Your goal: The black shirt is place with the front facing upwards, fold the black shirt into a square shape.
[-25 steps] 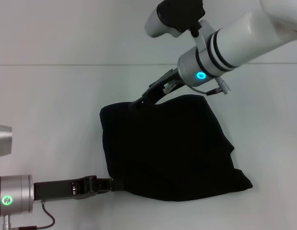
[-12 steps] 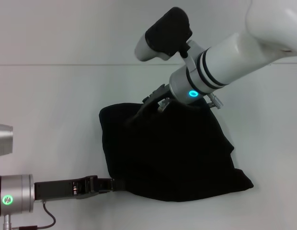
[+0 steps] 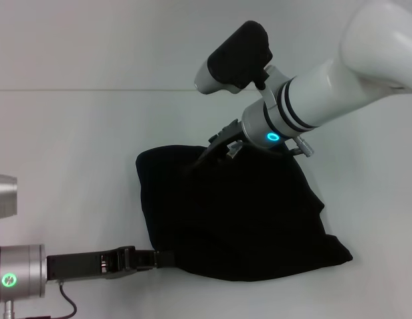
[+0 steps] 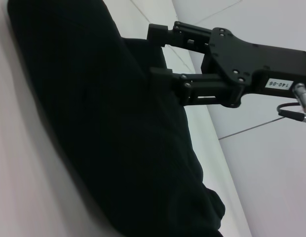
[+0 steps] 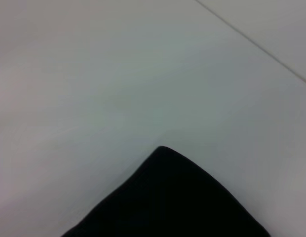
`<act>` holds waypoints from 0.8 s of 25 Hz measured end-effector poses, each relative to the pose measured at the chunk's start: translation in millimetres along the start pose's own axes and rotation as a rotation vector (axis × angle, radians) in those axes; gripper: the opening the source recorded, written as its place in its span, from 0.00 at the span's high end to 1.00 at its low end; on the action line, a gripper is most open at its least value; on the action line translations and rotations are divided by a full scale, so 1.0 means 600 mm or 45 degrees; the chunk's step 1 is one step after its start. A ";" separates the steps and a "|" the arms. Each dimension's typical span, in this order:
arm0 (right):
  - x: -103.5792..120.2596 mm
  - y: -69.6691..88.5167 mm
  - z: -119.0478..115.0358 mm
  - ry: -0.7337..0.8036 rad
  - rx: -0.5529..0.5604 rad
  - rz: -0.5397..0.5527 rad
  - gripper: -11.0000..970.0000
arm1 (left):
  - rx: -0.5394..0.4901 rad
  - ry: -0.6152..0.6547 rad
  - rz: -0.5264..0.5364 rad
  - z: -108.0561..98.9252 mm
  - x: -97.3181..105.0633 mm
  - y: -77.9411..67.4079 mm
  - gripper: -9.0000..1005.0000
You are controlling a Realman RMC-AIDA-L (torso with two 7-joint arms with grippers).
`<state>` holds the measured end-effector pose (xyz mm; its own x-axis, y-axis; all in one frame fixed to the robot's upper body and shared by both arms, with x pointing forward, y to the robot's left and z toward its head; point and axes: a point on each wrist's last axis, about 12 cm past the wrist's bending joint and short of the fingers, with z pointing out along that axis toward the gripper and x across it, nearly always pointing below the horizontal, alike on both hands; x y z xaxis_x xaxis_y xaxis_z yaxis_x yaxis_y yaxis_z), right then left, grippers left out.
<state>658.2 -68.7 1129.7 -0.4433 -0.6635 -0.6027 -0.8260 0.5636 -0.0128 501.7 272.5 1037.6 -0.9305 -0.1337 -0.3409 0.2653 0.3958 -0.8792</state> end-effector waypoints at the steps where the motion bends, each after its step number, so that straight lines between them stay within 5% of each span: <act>1: 0.002 -0.001 0.001 0.001 0.005 0.005 0.03 | 0.000 0.000 -0.002 0.000 0.001 0.000 0.94; 20: 0.028 -0.035 -0.007 -0.142 0.085 0.190 0.03 | -0.105 -0.092 -0.077 -0.022 0.004 0.022 0.94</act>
<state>666.7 -94.0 1123.1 -0.5144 -0.5136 -0.6867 -0.7274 0.6855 0.0322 499.9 289.5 1029.5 -0.9228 -0.2239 -0.3137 0.1845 0.4581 -0.8696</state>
